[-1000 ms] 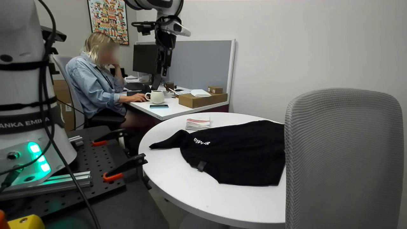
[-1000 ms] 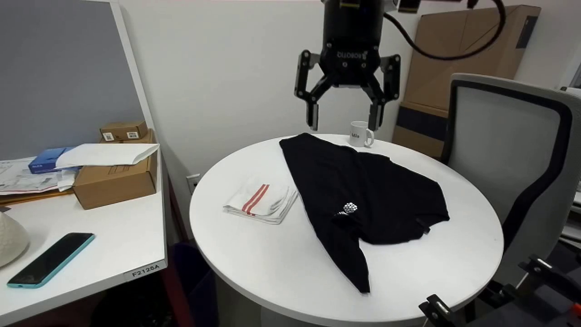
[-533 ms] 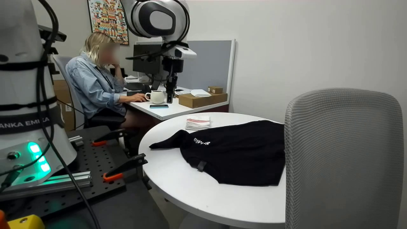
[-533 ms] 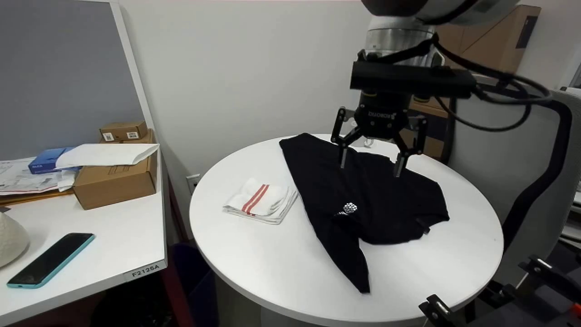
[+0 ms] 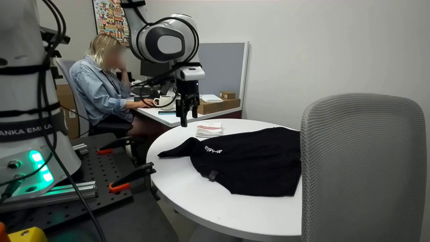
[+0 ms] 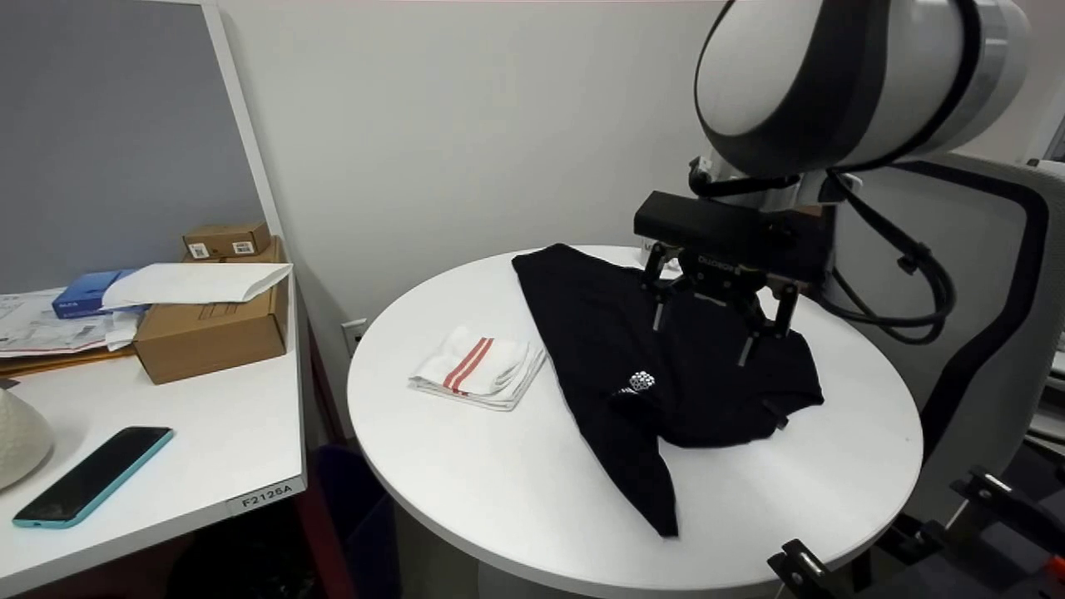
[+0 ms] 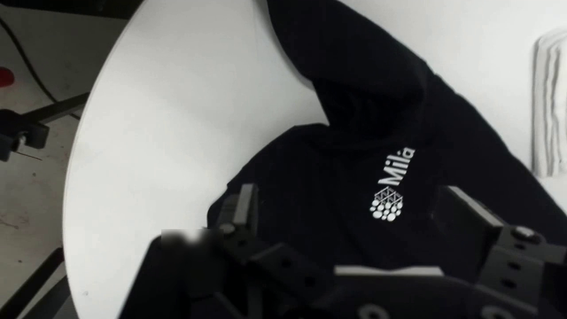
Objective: Hang the black t-shirt on the backrest of the grey chair
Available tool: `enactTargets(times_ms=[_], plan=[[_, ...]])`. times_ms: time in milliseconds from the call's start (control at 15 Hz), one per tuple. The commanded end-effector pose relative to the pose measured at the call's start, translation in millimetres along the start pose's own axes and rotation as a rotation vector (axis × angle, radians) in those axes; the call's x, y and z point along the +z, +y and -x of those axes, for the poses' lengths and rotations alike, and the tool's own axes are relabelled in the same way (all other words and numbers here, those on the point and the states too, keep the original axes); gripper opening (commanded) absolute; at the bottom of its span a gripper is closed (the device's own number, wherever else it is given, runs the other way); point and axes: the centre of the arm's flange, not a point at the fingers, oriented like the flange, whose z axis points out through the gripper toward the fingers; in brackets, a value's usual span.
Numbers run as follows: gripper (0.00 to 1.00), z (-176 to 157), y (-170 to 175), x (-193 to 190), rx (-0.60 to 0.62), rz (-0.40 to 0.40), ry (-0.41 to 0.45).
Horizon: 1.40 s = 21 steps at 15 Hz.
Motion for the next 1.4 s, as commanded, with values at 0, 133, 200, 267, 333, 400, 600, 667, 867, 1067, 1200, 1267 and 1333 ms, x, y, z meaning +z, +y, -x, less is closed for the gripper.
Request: enactTargets(times_ms=[0,133,200,267,333,400,600,667,867,1067,1200,1267,1333], plan=[[1.0,-19,33,26,0.203,-0.015,0.039],[1.0,-35,47,39,0.295,-0.018,0.047],[1.0,-41,55,46,0.33,-0.015,0.051],[1.0,-47,63,54,0.365,-0.014,0.052],[1.0,-51,70,60,0.397,-0.007,0.056],[1.0,-53,75,69,0.429,0.0,0.058],[1.0,-62,88,90,0.484,0.007,0.056],[1.0,-68,91,95,0.495,0.01,0.054],[1.0,-81,106,104,0.537,0.015,0.056],[1.0,-96,115,119,0.561,0.035,0.04],[1.0,-104,115,128,0.565,0.038,0.029],[1.0,-106,114,133,0.566,0.038,0.025],[1.0,-110,110,139,0.562,0.037,0.02]])
